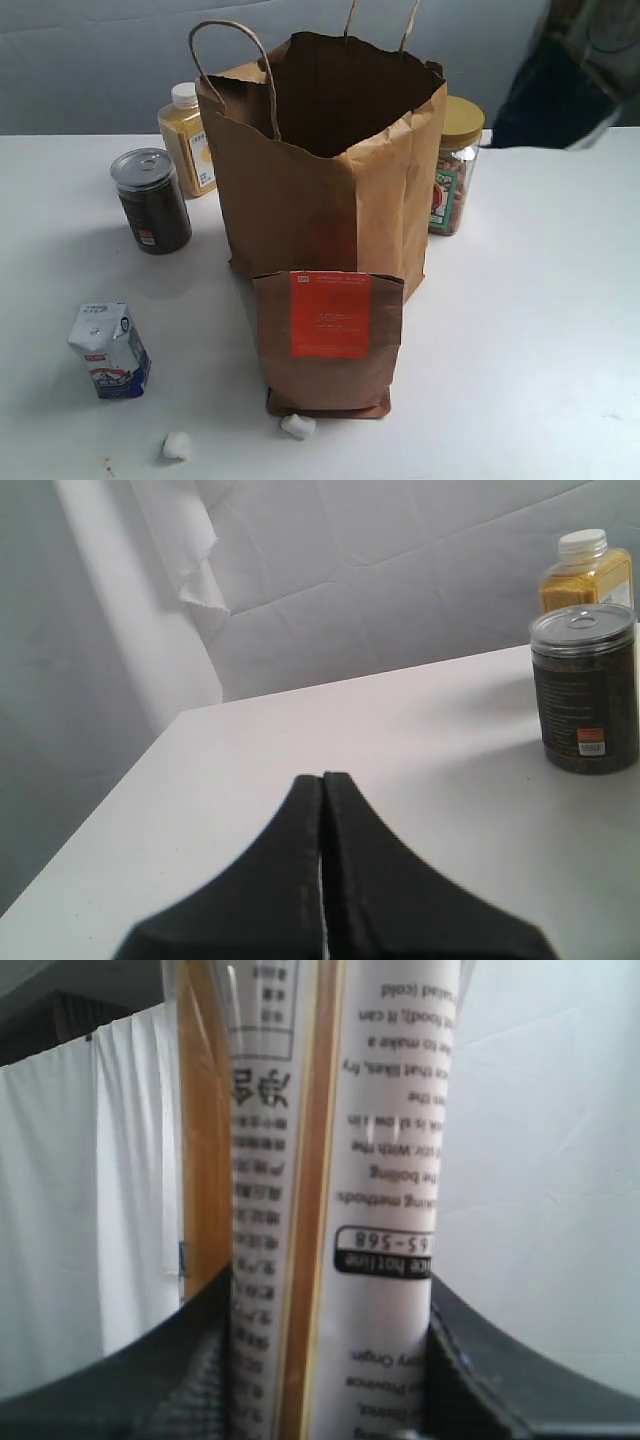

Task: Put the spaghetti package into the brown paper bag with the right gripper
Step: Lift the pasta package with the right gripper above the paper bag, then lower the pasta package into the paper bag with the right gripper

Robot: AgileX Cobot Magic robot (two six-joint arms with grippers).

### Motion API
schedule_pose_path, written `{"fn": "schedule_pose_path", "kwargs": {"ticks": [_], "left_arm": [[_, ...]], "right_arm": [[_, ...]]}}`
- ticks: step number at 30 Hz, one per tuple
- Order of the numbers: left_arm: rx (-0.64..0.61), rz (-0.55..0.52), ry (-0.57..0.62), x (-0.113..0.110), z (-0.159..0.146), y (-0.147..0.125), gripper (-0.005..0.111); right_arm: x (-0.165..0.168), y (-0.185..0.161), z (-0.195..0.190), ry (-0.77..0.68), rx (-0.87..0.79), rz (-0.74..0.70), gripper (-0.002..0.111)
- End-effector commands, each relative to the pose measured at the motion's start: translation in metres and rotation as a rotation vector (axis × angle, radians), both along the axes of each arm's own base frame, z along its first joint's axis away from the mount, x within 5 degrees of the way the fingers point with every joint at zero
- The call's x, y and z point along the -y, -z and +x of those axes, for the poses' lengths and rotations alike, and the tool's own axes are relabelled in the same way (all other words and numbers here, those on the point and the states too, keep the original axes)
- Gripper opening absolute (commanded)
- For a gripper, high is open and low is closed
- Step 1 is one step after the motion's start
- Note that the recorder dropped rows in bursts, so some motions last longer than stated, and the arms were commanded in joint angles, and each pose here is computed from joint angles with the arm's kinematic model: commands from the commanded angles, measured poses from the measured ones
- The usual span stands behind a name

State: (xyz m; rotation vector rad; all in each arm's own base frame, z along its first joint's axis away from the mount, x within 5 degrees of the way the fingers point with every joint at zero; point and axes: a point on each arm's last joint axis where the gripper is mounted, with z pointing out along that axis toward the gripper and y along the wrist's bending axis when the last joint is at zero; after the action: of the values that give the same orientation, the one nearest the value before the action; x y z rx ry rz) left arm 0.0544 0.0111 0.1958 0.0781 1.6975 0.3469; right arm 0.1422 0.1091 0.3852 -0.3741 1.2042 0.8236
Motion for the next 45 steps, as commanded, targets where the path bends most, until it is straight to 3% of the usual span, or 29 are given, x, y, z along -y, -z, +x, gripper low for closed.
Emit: {"fn": "schedule_pose_path", "kwargs": {"ticks": [1, 11, 18, 25, 36, 40, 45], "left_arm": [[0.0, -0.008, 0.002, 0.0, 0.0, 0.001, 0.0], [0.0, -0.008, 0.002, 0.0, 0.0, 0.001, 0.0], [0.0, -0.008, 0.002, 0.0, 0.0, 0.001, 0.0], [0.0, -0.008, 0.002, 0.0, 0.0, 0.001, 0.0], [0.0, -0.008, 0.002, 0.0, 0.0, 0.001, 0.0], [0.0, -0.008, 0.002, 0.0, 0.0, 0.001, 0.0], [0.0, -0.008, 0.002, 0.0, 0.0, 0.001, 0.0]], "right_arm": [[-0.023, -0.018, 0.028, -0.059, 0.076, 0.033, 0.0], [-0.075, -0.031, 0.099, -0.137, 0.138, 0.04, 0.0], [-0.114, -0.004, 0.125, -0.213, 0.071, -0.02, 0.0], [-0.126, 0.041, 0.146, -0.125, -0.07, -0.267, 0.0], [-0.136, 0.071, 0.146, -0.204, -0.093, -0.423, 0.0], [-0.141, 0.085, 0.142, -0.289, -0.087, -0.533, 0.01], [-0.144, 0.101, 0.144, -0.329, -0.167, -0.559, 0.041]]}}
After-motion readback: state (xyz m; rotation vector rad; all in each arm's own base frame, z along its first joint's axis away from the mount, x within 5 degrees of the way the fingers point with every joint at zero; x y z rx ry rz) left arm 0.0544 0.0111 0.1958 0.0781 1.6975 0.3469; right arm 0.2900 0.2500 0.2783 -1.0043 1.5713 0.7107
